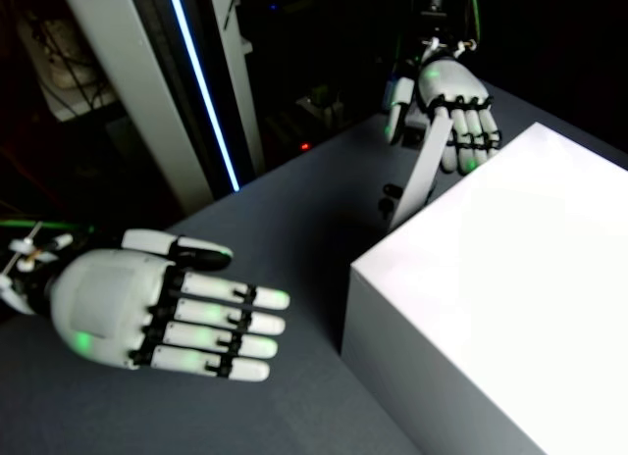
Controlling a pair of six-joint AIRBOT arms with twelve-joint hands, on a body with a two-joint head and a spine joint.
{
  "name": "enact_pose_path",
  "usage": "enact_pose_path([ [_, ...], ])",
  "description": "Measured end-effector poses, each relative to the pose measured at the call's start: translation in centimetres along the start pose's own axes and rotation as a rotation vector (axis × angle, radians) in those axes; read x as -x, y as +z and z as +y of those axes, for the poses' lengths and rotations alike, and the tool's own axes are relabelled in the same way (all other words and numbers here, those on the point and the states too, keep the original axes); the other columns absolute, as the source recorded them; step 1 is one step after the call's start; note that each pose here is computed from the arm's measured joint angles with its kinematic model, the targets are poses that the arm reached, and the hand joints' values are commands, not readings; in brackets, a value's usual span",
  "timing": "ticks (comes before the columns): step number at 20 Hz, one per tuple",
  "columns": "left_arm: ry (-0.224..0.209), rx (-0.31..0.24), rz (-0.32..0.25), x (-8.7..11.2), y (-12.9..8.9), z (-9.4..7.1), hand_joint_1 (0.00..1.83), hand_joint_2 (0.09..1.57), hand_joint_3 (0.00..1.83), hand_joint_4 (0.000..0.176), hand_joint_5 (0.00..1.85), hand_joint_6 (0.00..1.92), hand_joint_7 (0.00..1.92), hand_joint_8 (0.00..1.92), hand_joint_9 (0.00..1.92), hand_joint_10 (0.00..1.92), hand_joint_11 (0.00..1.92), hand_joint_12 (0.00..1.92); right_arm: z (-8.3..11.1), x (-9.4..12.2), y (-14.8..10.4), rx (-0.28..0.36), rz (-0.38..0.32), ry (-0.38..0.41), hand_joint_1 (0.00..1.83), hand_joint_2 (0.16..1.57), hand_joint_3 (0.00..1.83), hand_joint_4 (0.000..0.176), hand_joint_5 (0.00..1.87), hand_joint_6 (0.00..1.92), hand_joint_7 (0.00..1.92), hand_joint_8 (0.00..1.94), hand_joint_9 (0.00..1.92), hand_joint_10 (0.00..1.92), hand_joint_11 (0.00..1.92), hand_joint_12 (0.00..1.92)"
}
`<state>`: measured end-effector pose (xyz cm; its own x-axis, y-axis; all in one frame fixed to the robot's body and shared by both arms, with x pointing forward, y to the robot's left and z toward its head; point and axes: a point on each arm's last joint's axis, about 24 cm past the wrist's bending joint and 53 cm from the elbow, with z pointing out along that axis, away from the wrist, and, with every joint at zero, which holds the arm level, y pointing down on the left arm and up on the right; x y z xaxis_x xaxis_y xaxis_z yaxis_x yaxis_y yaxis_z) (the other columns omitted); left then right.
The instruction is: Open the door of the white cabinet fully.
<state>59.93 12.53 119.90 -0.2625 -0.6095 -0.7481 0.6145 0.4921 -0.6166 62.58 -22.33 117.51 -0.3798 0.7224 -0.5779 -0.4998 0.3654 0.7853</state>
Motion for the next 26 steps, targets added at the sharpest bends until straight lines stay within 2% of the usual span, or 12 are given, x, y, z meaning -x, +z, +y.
enact_pose_path([
  [2,-0.008,-0.004,0.003,-0.1,0.0,-0.1,0.00,1.41,0.00,0.000,0.04,0.00,0.06,0.00,0.10,0.00,0.00,0.48,0.0,-0.1,0.0,0.001,0.001,0.002,0.36,1.39,0.00,0.000,0.27,0.00,0.28,0.00,0.22,0.00,0.16,0.05],
  [6,-0.011,-0.025,0.014,-0.4,0.0,-0.7,0.00,1.44,0.00,0.000,0.05,0.00,0.08,0.00,0.11,0.00,0.00,0.58,-0.1,-0.1,0.0,-0.001,0.001,0.001,0.39,1.40,0.00,0.000,0.29,0.01,0.30,0.01,0.24,0.01,0.18,0.05],
  [8,-0.009,-0.035,0.019,-0.6,0.0,-1.0,0.00,1.44,0.00,0.000,0.04,0.00,0.07,0.00,0.10,0.00,0.00,0.51,-0.2,-0.1,0.0,-0.001,0.001,0.001,0.36,1.39,0.00,0.000,0.28,0.00,0.30,0.00,0.24,0.00,0.18,0.05],
  [10,-0.009,-0.036,0.020,-0.6,0.0,-1.0,0.00,1.45,0.00,0.000,0.07,0.01,0.09,0.01,0.12,0.01,0.00,0.53,-0.2,-0.1,0.0,-0.001,0.001,0.004,0.34,1.38,0.00,0.000,0.29,0.00,0.30,0.00,0.24,0.00,0.17,0.05],
  [11,-0.009,-0.038,0.022,-0.6,0.0,-1.1,0.00,1.45,0.00,0.000,0.06,0.00,0.07,0.01,0.10,0.01,0.00,0.45,-0.2,-0.1,0.0,-0.002,0.002,0.004,0.34,1.39,0.00,0.000,0.28,0.00,0.29,0.00,0.24,0.00,0.18,0.05],
  [14,-0.006,-0.057,0.034,-0.8,0.2,-1.6,0.00,1.46,0.00,0.000,0.06,0.00,0.07,0.01,0.10,0.00,0.00,0.48,-0.2,-0.1,0.0,-0.003,0.002,0.003,0.34,1.39,0.00,0.000,0.28,0.00,0.29,0.00,0.26,0.01,0.20,0.06],
  [16,-0.006,-0.079,0.043,-1.0,0.4,-2.2,0.00,1.48,0.01,0.000,0.06,0.00,0.08,0.00,0.07,0.01,0.00,0.31,-0.2,-0.1,0.1,-0.002,0.002,0.004,0.36,1.38,0.00,0.000,0.28,0.00,0.29,0.00,0.25,0.00,0.20,0.05],
  [20,0.003,-0.096,0.089,-2.3,0.9,-2.7,0.01,1.48,0.00,0.000,0.07,0.00,0.07,0.00,0.09,0.00,0.00,0.38,-0.3,-0.1,0.1,-0.002,0.002,0.007,0.36,1.39,0.00,0.000,0.29,0.00,0.30,0.00,0.25,0.00,0.20,0.05],
  [24,-0.005,-0.116,0.099,-2.5,1.5,-3.2,0.15,1.47,0.00,0.000,0.12,0.01,0.15,0.01,0.15,0.01,0.00,0.41,-0.3,-0.1,0.1,-0.002,0.002,0.012,0.35,1.39,0.00,0.000,0.29,0.00,0.30,0.00,0.26,0.00,0.21,0.05],
  [26,0.002,-0.126,0.121,-3.0,1.7,-3.5,0.13,1.47,0.00,0.000,0.13,0.00,0.16,0.00,0.17,0.01,0.00,0.44,-0.3,-0.1,0.1,-0.001,0.001,0.014,0.34,1.39,0.00,0.000,0.29,0.00,0.30,0.00,0.26,0.00,0.21,0.05],
])
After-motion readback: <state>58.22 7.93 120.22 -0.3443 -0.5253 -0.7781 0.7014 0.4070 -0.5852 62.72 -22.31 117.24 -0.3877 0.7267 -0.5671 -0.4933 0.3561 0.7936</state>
